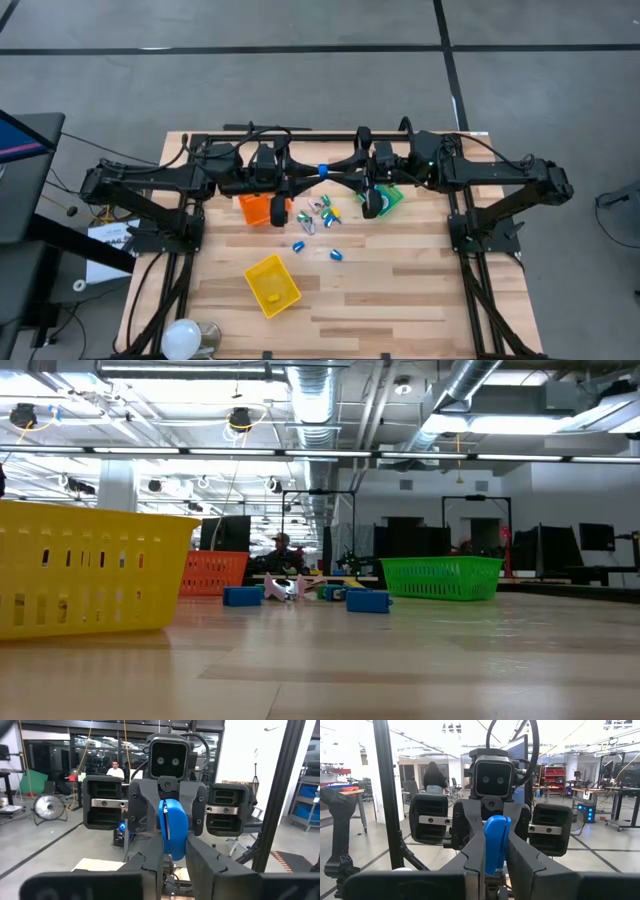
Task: Pick and place Stapler, Stapler remover, tape
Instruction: Put the blue stapler into the yellow basket
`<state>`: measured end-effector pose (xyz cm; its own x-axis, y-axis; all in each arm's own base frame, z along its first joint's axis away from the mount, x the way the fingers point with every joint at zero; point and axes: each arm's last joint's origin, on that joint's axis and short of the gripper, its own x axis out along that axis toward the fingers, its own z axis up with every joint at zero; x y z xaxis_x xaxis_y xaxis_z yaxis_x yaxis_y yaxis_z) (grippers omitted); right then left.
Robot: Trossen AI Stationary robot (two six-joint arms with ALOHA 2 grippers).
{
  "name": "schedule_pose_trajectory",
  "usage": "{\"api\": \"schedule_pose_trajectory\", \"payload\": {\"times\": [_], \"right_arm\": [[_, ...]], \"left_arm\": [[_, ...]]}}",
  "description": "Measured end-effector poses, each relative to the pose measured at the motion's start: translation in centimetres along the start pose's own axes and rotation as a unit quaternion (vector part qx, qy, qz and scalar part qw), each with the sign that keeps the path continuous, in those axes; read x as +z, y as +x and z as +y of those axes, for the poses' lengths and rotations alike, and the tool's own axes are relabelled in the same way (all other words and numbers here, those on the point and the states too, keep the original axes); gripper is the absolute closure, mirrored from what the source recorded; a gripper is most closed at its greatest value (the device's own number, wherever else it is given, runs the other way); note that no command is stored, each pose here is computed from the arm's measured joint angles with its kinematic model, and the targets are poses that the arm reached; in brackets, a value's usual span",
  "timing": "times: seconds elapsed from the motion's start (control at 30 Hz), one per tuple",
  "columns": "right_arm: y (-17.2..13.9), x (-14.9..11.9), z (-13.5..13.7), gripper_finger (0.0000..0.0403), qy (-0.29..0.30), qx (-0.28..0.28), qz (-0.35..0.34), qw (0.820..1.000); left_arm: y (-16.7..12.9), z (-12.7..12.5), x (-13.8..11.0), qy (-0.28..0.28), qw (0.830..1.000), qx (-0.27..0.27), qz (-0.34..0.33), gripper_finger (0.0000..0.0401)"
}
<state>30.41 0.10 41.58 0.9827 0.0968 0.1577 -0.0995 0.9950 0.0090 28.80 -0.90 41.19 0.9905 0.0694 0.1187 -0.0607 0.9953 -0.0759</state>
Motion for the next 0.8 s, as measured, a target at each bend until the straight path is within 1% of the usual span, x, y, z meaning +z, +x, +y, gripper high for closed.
{"api": "schedule_pose_trajectory", "payload": {"times": [0.27, 0.37, 0.7, 0.8], "right_arm": [[0.0, 0.0, 0.0, 0.0353, 0.0, 0.0, 0.0, 1.0], [0.0, 0.0, 0.03, 0.0346, 0.0, 0.001, 0.0, 1.0], [0.01, -0.02, 0.03, 0.0284, 0.001, 0.001, 0.0, 1.0], [0.01, -0.01, 0.01, 0.0261, 0.01, 0.001, 0.0, 1.0]], "left_arm": [[-0.01, -0.05, 0.02, 0.006, 1.0, -0.001, 0.0, 0.035], [-0.01, -0.05, 0.02, 0.006, 1.0, -0.003, 0.0, 0.0351], [-0.01, -0.08, 0.03, 0.007, 1.0, -0.005, 0.0, 0.0353], [-0.01, -0.08, 0.03, 0.007, 1.0, -0.005, 0.0, 0.0354]]}}
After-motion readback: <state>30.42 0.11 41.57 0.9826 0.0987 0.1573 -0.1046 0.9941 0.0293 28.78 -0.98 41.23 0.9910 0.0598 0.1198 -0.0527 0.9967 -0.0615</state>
